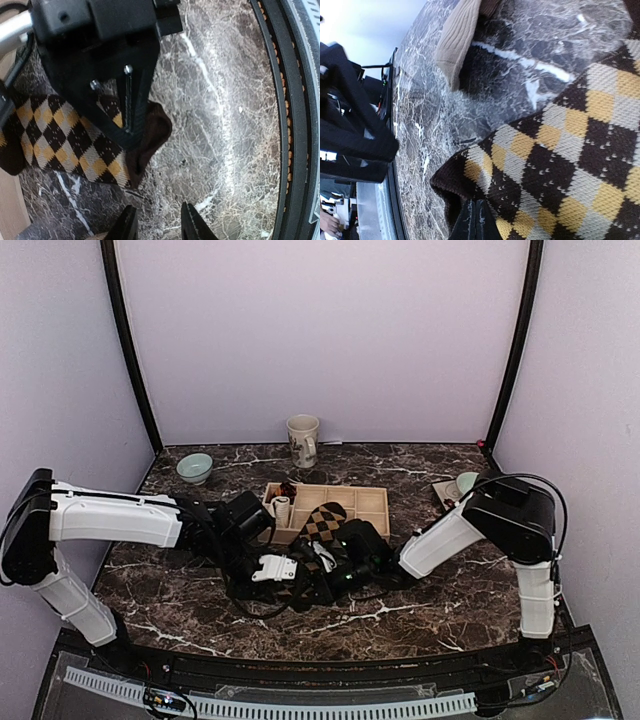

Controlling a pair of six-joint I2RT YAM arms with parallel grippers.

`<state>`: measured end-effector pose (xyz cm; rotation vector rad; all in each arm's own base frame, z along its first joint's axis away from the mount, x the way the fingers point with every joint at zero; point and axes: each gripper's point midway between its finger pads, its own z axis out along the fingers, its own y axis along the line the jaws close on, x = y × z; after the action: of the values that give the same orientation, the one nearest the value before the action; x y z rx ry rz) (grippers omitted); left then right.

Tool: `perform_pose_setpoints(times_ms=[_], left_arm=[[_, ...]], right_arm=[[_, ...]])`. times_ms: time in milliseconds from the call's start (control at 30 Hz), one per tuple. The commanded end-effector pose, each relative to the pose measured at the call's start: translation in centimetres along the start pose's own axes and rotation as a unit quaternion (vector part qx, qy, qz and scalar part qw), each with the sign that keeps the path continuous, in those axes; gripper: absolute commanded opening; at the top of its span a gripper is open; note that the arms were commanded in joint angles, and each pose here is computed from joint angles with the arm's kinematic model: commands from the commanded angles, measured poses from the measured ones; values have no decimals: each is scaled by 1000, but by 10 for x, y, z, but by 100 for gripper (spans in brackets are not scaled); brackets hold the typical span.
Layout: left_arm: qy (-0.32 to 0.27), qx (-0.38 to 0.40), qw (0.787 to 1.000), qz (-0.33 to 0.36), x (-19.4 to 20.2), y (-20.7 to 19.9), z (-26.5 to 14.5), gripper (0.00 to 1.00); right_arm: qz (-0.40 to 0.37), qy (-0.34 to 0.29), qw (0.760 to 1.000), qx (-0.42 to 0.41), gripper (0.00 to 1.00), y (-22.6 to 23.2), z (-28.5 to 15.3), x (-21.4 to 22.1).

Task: Roll the socks
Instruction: Roll the sock at the center of the board.

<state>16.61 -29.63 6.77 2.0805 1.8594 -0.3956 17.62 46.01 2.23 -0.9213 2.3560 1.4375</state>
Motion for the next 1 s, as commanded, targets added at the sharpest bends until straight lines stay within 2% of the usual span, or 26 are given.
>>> perform_pose_setpoints(times_ms=[0,100,300,567,800,967], left_arm=[[-50,-50,998,1,-5,6,-4,31],[-59,-49,997,-2,-4,3,-1,29],[-75,-101,992,14,-3,21,10,27],[-106,-81,991,10,-22,22,15,22],[-101,-54,993,24,-19,13,21,19],[-95,-47,994,38,-14,10,25,20]], right_arm=[[30,-6,1000,-5,0,-11,-3,3],[33,-4,999,-7,0,-11,-3,3],[37,-1,999,-10,0,-12,-1,5],[43,1,999,-14,0,-11,-2,8],[43,1,999,-14,0,-11,-2,9],[43,1,999,-17,0,-11,-2,10]])
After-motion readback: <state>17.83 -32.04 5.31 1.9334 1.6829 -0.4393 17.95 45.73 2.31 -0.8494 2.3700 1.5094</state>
